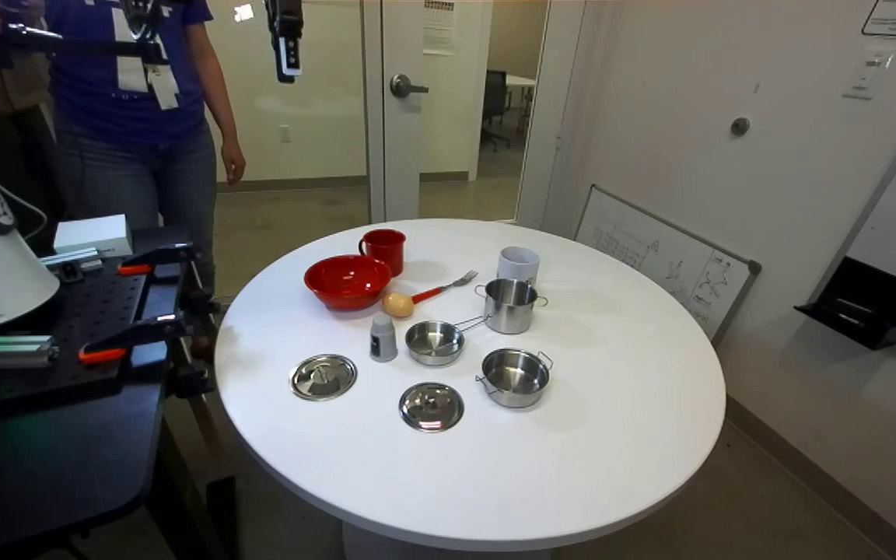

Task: Pick up the lid on the left and place it on the silver pan

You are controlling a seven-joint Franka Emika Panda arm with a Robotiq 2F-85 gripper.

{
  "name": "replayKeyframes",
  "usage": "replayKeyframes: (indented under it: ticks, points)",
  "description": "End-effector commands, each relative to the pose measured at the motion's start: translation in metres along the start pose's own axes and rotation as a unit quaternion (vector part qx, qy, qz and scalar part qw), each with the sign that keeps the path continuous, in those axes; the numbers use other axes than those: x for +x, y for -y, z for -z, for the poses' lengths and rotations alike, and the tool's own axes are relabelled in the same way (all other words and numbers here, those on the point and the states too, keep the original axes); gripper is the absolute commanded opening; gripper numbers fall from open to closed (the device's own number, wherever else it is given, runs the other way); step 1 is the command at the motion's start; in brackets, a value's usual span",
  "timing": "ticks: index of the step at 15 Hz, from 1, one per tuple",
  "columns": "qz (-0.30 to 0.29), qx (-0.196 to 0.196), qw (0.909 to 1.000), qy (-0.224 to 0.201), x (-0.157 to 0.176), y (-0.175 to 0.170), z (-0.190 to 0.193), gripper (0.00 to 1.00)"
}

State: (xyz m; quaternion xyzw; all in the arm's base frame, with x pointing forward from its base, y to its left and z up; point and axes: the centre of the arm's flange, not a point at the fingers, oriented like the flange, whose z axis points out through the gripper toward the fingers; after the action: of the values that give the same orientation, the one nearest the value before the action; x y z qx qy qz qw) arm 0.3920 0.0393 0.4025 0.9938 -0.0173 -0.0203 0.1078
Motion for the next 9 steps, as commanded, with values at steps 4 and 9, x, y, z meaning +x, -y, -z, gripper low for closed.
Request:
replayKeyframes:
  ticks: [4, 9]
  points:
    - [-0.185, 0.005, 0.9825, 0.021, -0.022, -0.039, -0.086, 1.00]
    - [-0.322, 0.004, 0.9461, 0.038, -0.025, -0.058, -0.143, 1.00]
